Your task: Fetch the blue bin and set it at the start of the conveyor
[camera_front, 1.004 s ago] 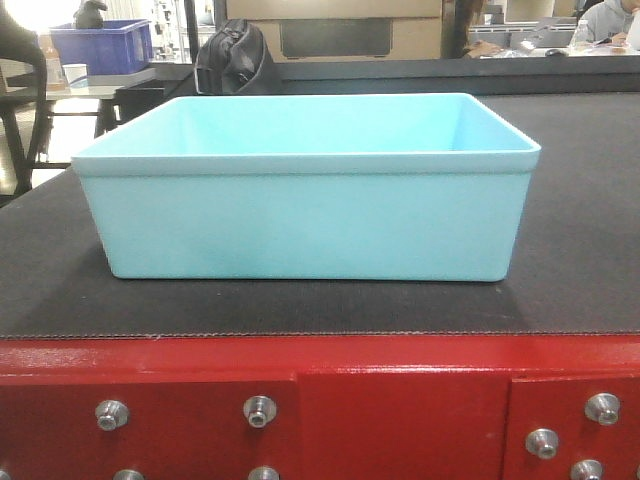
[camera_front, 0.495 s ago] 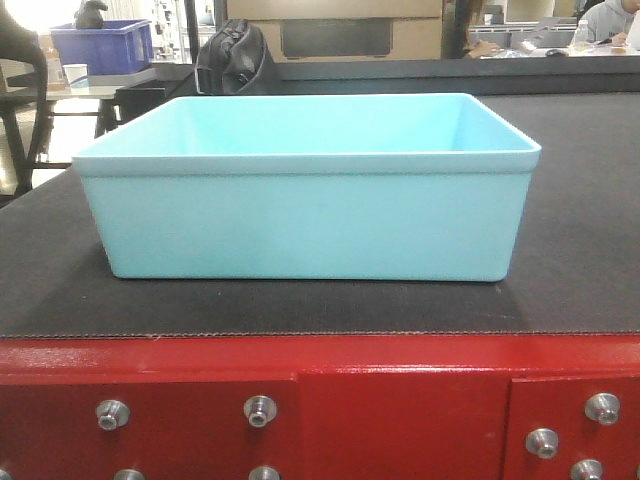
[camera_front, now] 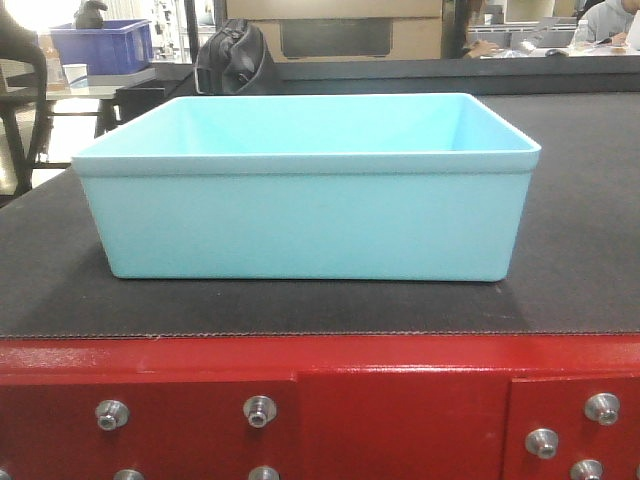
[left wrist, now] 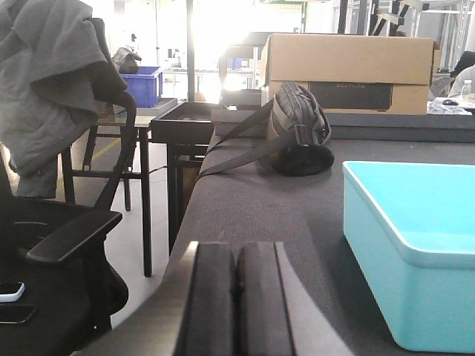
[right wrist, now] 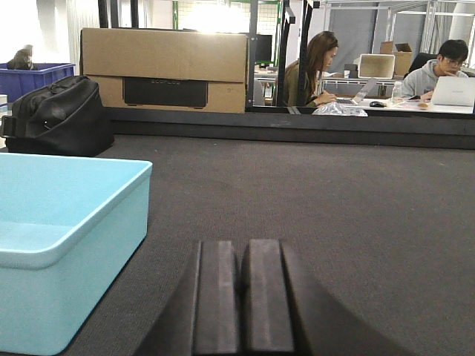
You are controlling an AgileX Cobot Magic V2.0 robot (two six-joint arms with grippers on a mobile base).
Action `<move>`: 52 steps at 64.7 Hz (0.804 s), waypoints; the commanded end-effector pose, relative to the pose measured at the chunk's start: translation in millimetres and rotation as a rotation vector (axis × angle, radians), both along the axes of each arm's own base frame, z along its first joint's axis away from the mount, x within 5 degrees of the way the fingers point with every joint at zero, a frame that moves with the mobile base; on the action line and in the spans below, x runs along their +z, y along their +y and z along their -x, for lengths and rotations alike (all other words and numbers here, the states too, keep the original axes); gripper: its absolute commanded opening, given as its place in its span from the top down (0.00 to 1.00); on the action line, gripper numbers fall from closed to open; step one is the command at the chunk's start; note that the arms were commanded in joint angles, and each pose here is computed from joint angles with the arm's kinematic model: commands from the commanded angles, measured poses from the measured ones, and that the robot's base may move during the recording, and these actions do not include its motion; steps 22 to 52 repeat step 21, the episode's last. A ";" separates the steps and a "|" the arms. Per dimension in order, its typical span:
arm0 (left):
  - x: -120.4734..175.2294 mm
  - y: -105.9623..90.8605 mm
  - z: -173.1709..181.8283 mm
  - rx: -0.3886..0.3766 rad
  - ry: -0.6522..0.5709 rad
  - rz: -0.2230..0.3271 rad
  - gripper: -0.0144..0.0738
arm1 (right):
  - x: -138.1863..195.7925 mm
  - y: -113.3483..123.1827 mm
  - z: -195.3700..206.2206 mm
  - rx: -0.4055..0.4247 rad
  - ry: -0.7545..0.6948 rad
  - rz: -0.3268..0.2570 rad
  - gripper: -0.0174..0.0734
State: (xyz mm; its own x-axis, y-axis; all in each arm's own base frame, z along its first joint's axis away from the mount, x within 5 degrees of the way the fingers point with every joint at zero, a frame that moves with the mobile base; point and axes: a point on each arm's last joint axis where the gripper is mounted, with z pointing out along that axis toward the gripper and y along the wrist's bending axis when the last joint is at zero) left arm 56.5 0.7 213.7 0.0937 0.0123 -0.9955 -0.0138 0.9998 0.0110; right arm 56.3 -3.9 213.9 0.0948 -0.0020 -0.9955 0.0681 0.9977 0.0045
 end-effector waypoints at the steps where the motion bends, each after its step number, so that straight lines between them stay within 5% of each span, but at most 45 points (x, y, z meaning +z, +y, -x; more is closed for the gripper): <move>1: 2.7 0.4 0.7 0.006 -0.029 0.001 0.96 | 1.3 0.0 0.5 -0.001 -0.015 0.001 0.99; 52: 2.7 0.4 0.7 0.006 -0.029 0.001 0.96 | 1.3 0.0 0.5 -0.001 -0.015 0.001 0.99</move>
